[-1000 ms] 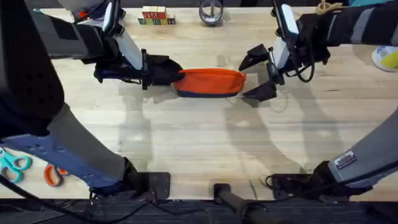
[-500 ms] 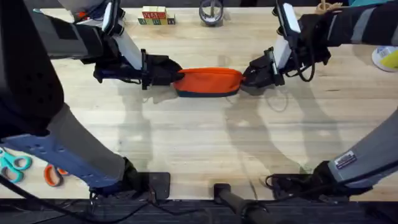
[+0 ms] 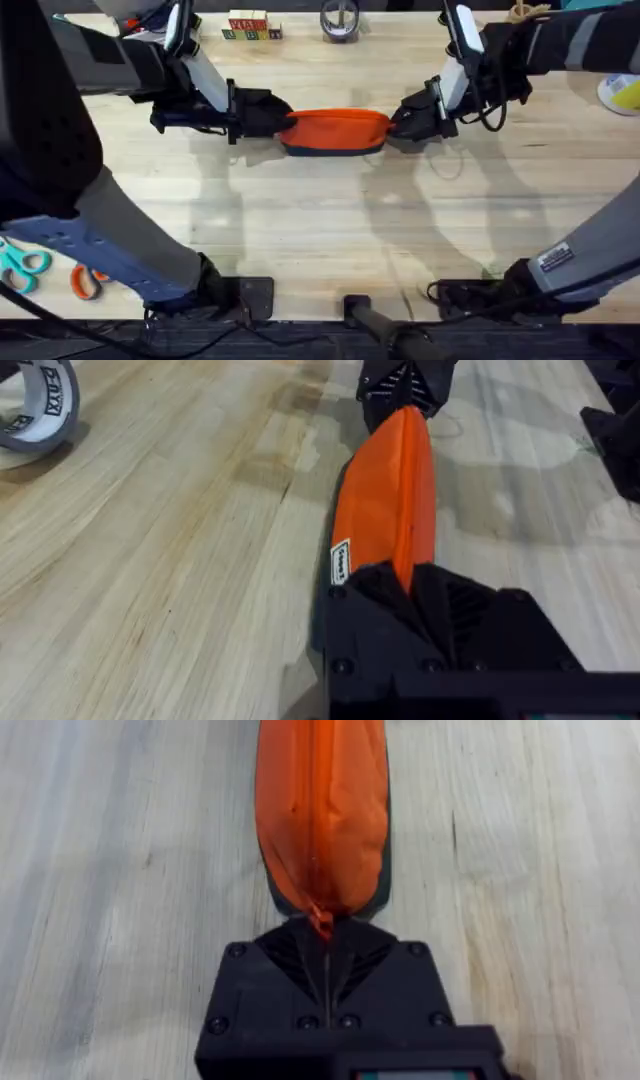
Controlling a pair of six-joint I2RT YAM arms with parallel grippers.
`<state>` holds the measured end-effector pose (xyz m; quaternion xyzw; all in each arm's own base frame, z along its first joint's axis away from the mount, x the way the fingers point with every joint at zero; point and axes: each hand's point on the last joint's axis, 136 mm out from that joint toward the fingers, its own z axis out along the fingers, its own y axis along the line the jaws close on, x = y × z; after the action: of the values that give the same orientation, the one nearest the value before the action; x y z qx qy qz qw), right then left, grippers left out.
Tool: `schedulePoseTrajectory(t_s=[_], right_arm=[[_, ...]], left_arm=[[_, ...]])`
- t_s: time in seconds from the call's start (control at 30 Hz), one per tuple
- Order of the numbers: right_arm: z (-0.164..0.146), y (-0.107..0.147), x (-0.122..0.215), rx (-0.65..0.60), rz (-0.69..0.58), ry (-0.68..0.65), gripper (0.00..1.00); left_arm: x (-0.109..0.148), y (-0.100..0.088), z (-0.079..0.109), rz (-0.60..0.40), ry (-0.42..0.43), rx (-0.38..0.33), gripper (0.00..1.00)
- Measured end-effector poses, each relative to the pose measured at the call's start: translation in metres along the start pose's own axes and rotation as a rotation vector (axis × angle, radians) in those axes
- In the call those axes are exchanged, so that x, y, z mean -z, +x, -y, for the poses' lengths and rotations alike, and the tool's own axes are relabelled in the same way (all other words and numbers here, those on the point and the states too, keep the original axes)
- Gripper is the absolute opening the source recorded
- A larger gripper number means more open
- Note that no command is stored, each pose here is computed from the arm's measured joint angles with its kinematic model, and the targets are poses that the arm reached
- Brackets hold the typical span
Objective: Unzip the bag, pick up the pens from the table one at a time and place them inside, then zip the bag closed.
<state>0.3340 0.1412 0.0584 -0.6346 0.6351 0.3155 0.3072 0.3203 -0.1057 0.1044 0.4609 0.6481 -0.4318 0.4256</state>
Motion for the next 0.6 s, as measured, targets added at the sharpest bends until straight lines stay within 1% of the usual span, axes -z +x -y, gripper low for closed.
schedulePoseTrajectory(t_s=[0.13, 0.37, 0.6], right_arm=[[-0.002, 0.000, 0.000, -0.007, 0.000, -0.005, 0.030], [-0.015, 0.000, 0.001, -0.067, 0.000, -0.051, 0.028], [-0.016, -0.001, 0.001, -0.073, 0.001, -0.055, 0.029]], left_arm=[[0.000, 0.000, 0.000, 0.000, 0.000, 0.000, 0.041], [0.000, 0.000, 0.000, -0.001, 0.000, 0.000, 0.041], [0.000, 0.000, 0.000, -0.003, 0.000, 0.000, 0.041]])
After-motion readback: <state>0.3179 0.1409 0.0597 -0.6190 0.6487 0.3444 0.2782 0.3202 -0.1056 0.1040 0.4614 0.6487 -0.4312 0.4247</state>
